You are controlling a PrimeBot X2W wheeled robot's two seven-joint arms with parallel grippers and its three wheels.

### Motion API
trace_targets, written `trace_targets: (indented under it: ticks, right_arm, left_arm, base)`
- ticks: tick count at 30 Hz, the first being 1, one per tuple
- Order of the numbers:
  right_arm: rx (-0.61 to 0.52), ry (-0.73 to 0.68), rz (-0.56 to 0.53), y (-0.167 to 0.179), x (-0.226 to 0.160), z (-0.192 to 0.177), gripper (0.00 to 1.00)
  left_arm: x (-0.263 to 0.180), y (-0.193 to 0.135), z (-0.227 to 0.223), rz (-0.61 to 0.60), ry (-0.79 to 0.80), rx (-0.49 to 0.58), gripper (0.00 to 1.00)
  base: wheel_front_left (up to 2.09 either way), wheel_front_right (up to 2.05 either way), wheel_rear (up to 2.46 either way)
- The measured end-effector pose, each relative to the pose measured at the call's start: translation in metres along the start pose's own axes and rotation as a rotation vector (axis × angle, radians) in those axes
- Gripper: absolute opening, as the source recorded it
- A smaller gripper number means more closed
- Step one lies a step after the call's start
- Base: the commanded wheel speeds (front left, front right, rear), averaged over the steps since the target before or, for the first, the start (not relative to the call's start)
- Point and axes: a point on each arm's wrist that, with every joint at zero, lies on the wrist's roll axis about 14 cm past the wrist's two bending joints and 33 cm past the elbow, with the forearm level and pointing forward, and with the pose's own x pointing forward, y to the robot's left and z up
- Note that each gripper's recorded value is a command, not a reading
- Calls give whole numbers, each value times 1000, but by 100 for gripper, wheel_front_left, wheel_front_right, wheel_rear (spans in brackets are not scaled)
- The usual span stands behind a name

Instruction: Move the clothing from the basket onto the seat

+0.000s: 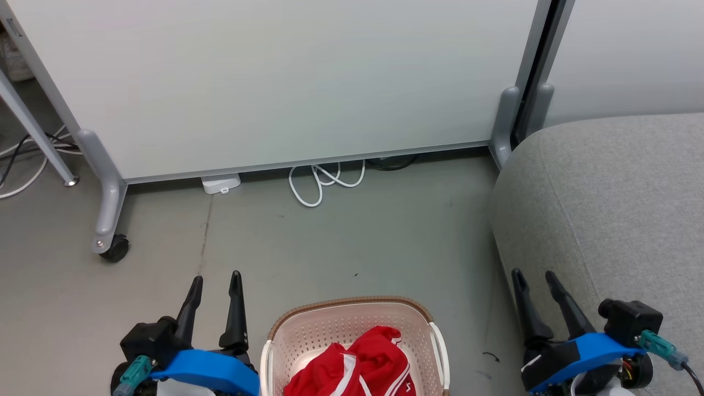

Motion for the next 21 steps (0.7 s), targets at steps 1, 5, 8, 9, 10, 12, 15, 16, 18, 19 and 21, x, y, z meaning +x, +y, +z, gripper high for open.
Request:
trace_targets:
  ticks: [1, 5, 8, 9, 10, 12, 15, 16, 18, 19, 21]
  right_arm:
    - [-10, 3, 0, 0, 0, -1, 100]
    - [-51, 9, 4, 0, -1, -2, 100]
    - [-76, 10, 8, 0, -1, -2, 100]
    - [-85, 10, 9, 1, -1, -2, 100]
    - [-93, 10, 11, 1, -1, -2, 100]
    - [-114, 8, 14, 1, -1, -1, 100]
    - [-133, 6, 18, 2, -1, -1, 100]
    - [-139, 4, 19, 2, -1, -1, 100]
    - [-152, 3, 21, 3, -1, -1, 100]
    - [-158, 2, 22, 3, -1, 0, 100]
    - [-171, -2, 24, 3, -1, 0, 100]
  left_arm:
    - [0, 0, 0, -3, 0, 10, 100]
    - [-1, -3, 0, -14, -5, 48, 100]
    - [-1, -5, 0, -21, -9, 72, 100]
    - [-1, -5, 0, -23, -9, 79, 100]
    - [-1, -6, 0, -25, -9, 87, 100]
    - [-2, -6, 0, -28, -11, 100, 100]
    - [-2, -6, 0, -25, -14, 111, 100]
    - [-2, -5, 0, -24, -16, 116, 100]
    - [-2, -4, 0, -17, -17, 116, 100]
    - [-2, -3, 0, -15, -19, 117, 100]
    - [-2, -1, 0, -7, -23, 114, 100]
  base:
    - [0, 0, 0]
    - [0, 0, 0]
    - [0, 0, 0]
    - [0, 0, 0]
    - [0, 0, 0]
    - [0, 0, 0]
    - [0, 0, 0]
    - [0, 0, 0]
    - [0, 0, 0]
    - [0, 0, 0]
    - [0, 0, 0]
